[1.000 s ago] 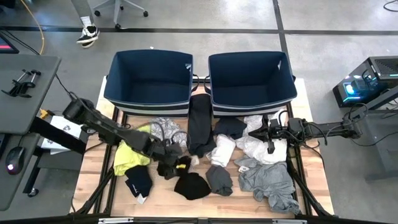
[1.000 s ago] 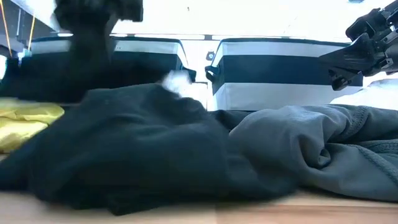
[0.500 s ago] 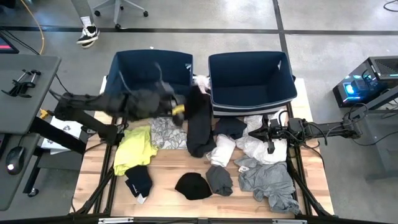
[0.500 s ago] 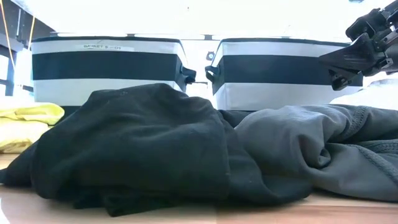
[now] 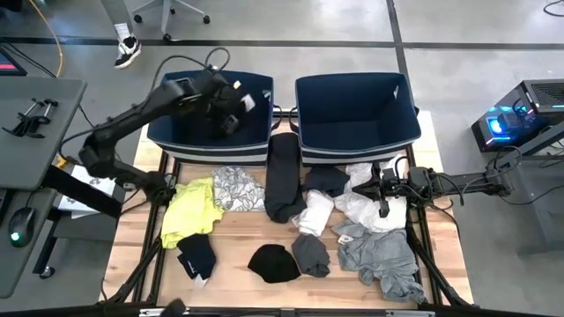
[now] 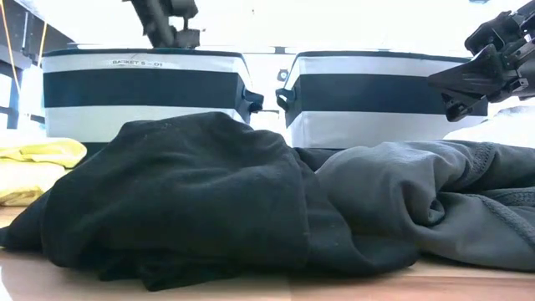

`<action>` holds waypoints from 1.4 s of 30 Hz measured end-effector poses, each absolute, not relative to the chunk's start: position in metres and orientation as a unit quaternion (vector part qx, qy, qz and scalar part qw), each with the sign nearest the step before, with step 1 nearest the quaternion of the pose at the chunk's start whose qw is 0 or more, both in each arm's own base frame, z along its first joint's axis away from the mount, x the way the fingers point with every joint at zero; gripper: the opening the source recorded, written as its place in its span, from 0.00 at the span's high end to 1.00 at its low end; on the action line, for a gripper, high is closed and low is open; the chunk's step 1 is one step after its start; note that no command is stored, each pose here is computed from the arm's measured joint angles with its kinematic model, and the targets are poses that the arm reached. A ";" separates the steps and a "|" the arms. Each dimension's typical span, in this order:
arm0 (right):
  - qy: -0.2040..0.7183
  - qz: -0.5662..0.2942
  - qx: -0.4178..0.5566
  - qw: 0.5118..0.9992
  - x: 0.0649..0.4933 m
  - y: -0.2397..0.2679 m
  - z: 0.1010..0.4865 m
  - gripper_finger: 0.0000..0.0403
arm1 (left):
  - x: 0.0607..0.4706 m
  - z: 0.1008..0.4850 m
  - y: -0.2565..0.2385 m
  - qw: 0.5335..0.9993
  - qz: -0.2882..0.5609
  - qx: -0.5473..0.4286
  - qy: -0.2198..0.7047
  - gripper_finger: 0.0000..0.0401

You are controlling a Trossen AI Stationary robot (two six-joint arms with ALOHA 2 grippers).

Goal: Sort clothes
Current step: Put the black shorts into the left blue laundry bin, then put the black shirt into the left blue laundry bin

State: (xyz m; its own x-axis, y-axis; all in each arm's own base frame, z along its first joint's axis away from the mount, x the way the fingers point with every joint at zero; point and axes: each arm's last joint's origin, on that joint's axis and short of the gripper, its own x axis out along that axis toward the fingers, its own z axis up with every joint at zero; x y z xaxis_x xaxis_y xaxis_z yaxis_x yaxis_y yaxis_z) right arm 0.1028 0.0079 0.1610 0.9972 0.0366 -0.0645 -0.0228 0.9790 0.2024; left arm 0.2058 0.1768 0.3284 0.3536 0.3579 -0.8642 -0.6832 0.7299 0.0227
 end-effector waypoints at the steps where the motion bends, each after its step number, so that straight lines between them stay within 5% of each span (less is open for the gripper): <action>1: 0.034 0.015 0.101 0.994 0.103 0.008 0.161 1.00 | 0.202 0.315 0.185 0.791 0.322 -0.178 0.489 1.00; 10: 0.034 0.015 0.101 0.994 0.103 0.008 0.161 1.00 | 0.193 0.220 0.234 0.716 0.289 -0.195 0.605 0.96; 17: 0.034 0.015 0.101 0.994 0.103 0.008 0.161 1.00 | 0.195 0.205 0.240 0.703 0.271 -0.207 0.624 0.67; 24: 0.034 0.015 0.101 0.994 0.103 0.008 0.161 1.00 | 0.188 0.267 0.222 0.715 0.296 -0.228 0.591 0.45; 36: 0.029 0.003 0.102 0.994 0.103 0.007 0.162 1.00 | 0.172 0.401 0.105 0.885 0.222 -0.129 0.388 0.48; 42: -0.053 0.024 0.306 0.950 0.102 0.007 0.178 1.00 | 0.183 0.420 0.038 0.939 0.100 -0.062 0.323 0.52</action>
